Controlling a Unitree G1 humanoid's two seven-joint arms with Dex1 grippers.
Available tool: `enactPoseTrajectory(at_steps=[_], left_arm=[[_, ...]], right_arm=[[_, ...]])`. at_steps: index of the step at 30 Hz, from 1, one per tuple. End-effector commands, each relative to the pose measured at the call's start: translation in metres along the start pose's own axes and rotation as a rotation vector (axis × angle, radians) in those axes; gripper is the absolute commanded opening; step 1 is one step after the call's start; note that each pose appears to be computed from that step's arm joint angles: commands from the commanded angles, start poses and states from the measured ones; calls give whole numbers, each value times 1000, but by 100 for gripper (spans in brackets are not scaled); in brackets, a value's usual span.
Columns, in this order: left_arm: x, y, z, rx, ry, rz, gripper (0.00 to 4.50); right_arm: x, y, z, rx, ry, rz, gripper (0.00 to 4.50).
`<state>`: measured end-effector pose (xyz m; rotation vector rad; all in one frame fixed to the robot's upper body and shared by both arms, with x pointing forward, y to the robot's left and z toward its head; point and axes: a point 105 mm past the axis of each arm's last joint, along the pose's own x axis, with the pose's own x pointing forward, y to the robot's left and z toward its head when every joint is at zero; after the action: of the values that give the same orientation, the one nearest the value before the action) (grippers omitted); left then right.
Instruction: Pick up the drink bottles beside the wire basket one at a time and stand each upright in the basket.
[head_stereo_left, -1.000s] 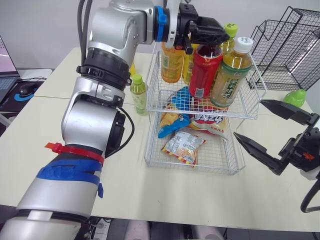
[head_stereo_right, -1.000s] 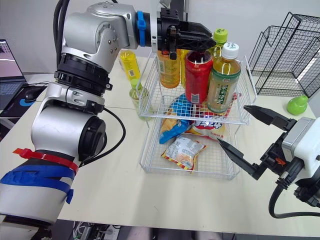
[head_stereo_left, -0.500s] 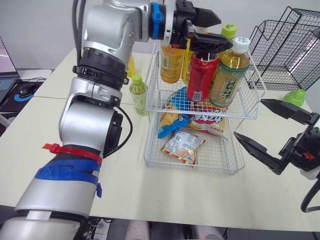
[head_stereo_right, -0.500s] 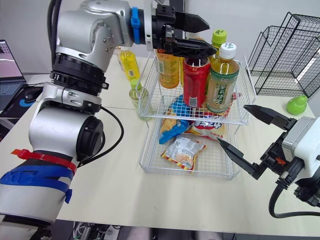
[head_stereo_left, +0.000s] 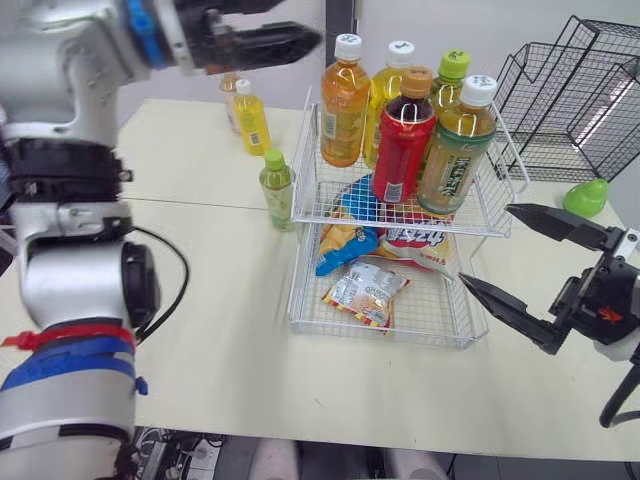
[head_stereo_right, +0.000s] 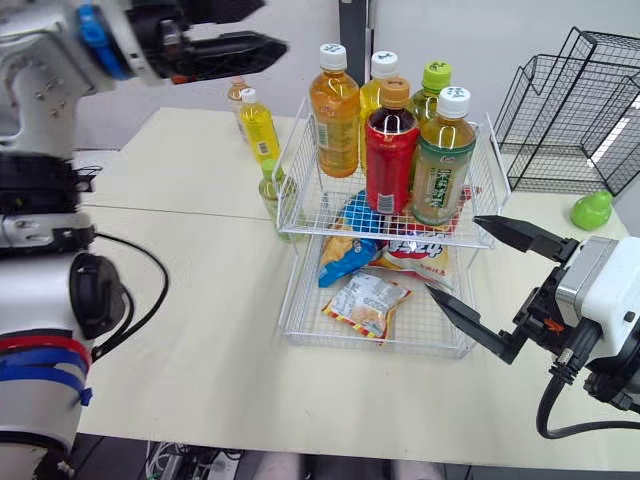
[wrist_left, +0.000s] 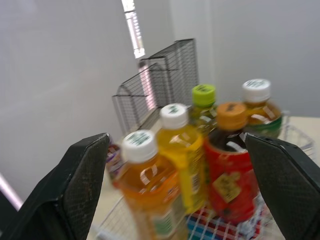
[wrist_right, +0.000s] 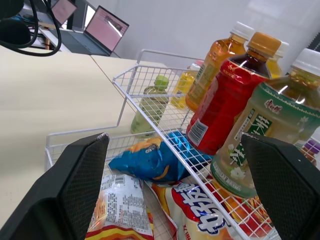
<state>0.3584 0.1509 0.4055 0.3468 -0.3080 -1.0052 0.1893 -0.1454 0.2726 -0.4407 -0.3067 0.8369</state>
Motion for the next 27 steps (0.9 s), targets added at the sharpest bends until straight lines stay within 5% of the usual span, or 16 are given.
enactPoseTrajectory(at_steps=[1,12,27], left_arm=[[-21,12,0,88,9,129,447],[-77,31,-86,-62,194,366,447],[-7,1,-148,-224,166,454,447]], right_arm=[[3,1,8,-26,-41,33,450],[8,3,12,-19,-59,83,450],[1,20,23,21,-55,125,450]])
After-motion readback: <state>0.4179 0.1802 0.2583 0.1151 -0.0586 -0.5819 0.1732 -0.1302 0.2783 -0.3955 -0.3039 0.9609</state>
